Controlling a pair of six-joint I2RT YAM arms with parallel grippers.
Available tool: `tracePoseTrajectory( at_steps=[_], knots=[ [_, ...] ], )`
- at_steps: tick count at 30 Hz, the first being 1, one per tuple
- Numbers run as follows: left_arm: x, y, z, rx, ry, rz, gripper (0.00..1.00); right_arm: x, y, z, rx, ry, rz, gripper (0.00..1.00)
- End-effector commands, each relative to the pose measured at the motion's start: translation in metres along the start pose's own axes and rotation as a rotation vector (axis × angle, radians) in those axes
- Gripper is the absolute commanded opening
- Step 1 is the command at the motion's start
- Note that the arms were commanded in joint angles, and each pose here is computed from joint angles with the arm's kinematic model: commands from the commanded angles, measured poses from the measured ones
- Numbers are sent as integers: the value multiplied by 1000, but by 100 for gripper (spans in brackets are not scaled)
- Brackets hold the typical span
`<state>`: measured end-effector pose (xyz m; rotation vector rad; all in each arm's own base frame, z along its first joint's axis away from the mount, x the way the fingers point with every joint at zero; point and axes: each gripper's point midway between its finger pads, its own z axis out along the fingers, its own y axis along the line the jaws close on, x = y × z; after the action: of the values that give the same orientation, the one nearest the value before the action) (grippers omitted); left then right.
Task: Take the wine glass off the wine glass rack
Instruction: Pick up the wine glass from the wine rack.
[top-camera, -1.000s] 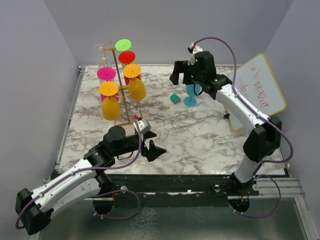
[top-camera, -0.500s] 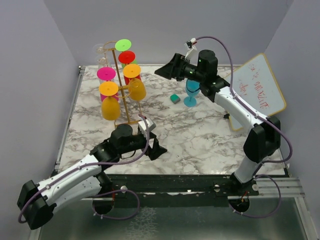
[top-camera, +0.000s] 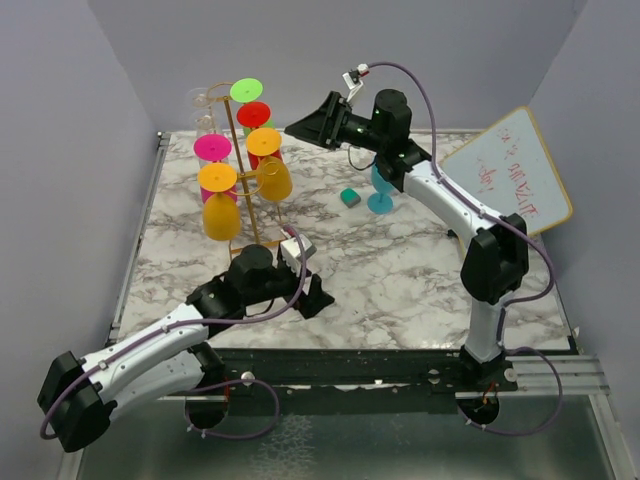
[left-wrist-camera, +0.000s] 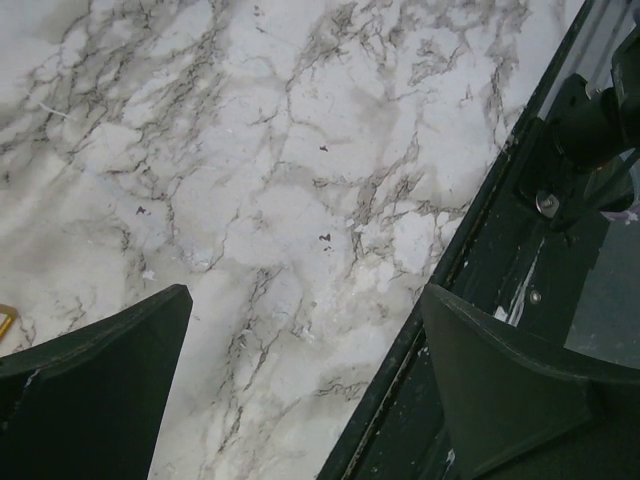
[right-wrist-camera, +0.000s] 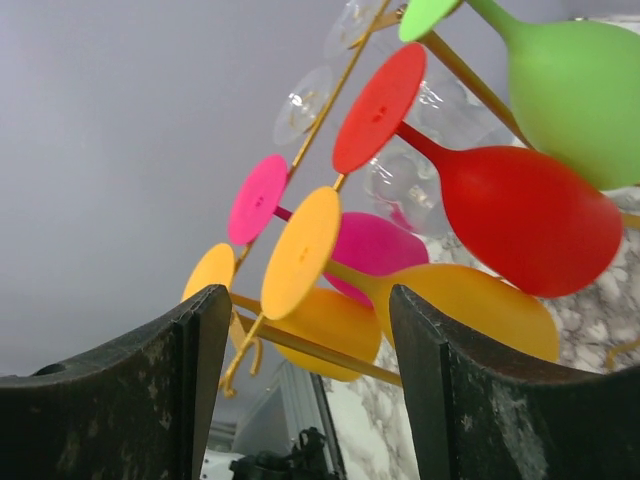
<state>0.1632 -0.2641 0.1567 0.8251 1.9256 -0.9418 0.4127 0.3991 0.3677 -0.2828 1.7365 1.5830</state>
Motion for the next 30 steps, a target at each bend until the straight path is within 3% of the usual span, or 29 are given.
tracePoseTrajectory(
  at_steps=[1,10,17,20,30],
  knots=[
    [-14,9,-6,-64,-67,25,99,5,15,14,-62,31,29,67],
    [-13,7,-5,-53,-58,17,99,15,13,35,-66,75,46,54],
    [-14,11,-6,-80,-66,3,99,20,11,35,-51,91,54,51],
    [-15,13,-6,-92,-65,2,99,22,11,34,-47,97,57,37],
    [-13,12,-5,-87,-56,-3,99,25,11,34,-55,109,68,33]
  ],
)
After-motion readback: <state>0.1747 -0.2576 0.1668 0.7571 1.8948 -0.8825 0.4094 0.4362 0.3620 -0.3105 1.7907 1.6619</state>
